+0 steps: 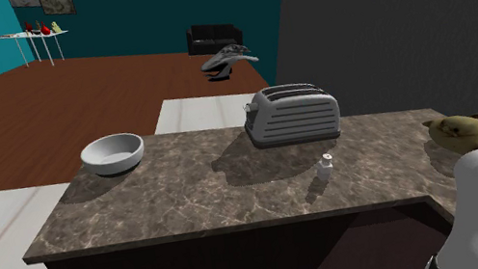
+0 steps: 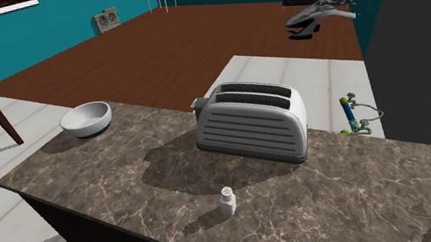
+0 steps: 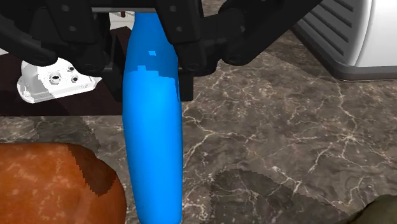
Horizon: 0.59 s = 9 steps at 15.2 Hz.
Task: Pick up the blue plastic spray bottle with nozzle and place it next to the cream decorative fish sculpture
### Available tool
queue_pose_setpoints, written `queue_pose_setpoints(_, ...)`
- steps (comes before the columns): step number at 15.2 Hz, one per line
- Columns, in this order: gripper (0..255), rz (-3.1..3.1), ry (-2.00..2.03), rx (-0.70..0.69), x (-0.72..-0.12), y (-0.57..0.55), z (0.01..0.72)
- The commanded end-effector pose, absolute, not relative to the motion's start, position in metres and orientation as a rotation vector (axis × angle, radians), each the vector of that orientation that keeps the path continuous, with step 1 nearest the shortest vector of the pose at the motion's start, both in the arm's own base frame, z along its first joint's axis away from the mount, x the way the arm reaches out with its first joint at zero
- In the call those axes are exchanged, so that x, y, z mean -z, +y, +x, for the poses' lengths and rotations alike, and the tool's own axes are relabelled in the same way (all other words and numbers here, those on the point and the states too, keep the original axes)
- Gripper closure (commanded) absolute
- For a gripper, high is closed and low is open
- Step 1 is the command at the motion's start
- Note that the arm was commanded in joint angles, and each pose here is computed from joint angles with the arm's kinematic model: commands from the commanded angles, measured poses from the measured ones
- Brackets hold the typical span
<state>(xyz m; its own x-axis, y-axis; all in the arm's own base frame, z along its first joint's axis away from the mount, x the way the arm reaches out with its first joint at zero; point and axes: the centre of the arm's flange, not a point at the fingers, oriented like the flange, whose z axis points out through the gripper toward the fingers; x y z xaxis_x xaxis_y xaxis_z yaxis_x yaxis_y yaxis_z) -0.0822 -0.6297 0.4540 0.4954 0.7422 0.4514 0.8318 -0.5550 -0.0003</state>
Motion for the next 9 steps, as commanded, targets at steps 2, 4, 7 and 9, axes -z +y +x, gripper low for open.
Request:
queue_pose_setpoints(2, 255, -2.522, -1.349, 0.601, -0.438, -0.631, -0.082)
queue_pose_setpoints(4, 255, -2.522, -1.349, 0.601, -0.428, -0.631, -0.082)
queue_pose_setpoints(7, 255, -2.522, -1.349, 0.601, -0.412, -0.631, -0.082)
queue_pose_setpoints(9, 255, -2.522, -1.349, 0.601, -0.401, -0.631, -0.082)
